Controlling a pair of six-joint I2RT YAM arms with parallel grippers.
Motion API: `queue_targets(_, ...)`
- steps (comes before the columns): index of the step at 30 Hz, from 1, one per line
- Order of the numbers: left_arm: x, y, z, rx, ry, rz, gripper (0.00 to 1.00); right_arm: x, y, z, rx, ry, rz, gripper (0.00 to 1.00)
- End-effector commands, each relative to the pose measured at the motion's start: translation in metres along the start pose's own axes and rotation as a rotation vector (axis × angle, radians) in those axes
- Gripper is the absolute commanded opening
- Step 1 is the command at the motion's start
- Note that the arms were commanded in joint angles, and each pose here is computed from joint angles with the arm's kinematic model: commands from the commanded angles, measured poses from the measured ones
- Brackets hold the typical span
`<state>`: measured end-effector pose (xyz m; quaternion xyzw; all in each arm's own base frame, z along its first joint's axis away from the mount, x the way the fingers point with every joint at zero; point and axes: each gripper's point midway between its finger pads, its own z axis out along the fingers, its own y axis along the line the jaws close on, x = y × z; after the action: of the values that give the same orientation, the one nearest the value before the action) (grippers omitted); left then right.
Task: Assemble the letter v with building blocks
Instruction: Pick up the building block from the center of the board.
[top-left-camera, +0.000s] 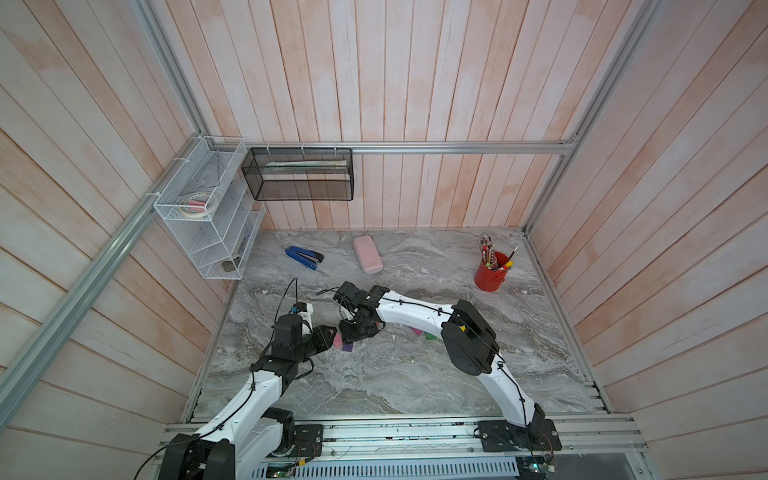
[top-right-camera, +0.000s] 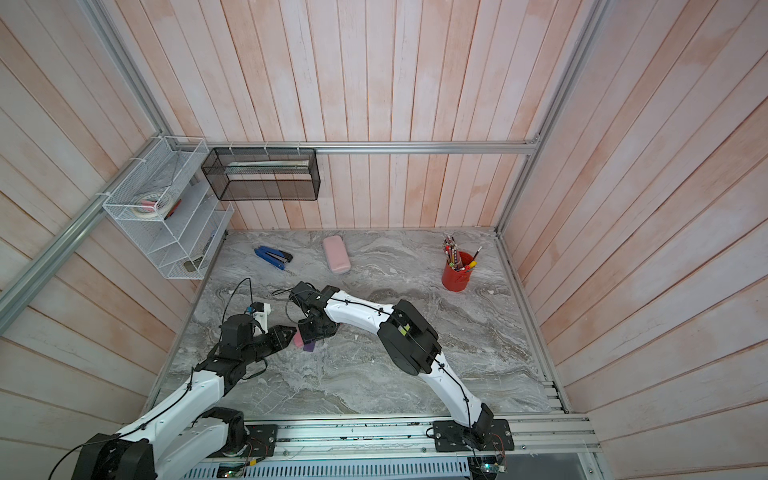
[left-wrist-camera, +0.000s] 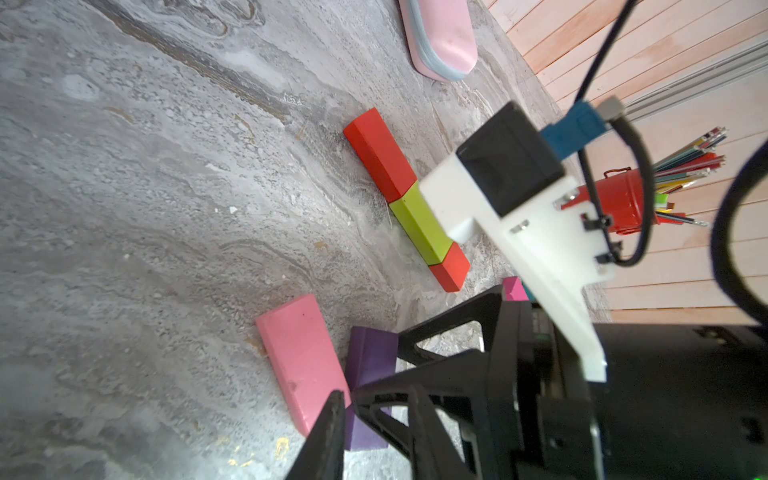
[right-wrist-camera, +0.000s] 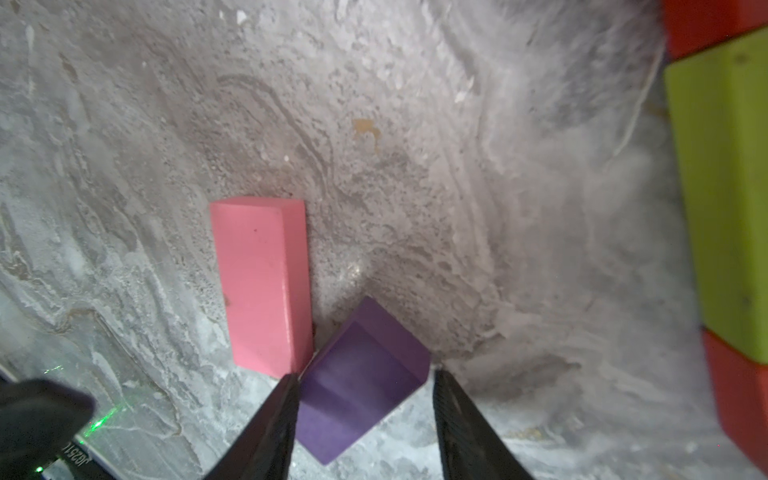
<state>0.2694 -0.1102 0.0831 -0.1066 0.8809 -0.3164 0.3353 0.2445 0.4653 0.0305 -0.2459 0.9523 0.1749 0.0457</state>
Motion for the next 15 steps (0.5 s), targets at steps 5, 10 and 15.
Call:
queue_targets(5,0.004,0.004,0.001,-0.001,0.012,0.001,0.29,0.021,0.003,0.018,-0.004,0.107,-0.028,0.54)
queue_targets(10,0.003,0.005,0.001,-0.004,0.012,-0.003,0.29,0.034,-0.014,0.03,0.093,0.174,-0.052,0.54)
queue_targets(15,0.004,0.005,0.001,-0.001,0.016,-0.005,0.29,0.047,-0.037,0.032,0.171,0.197,-0.06,0.51)
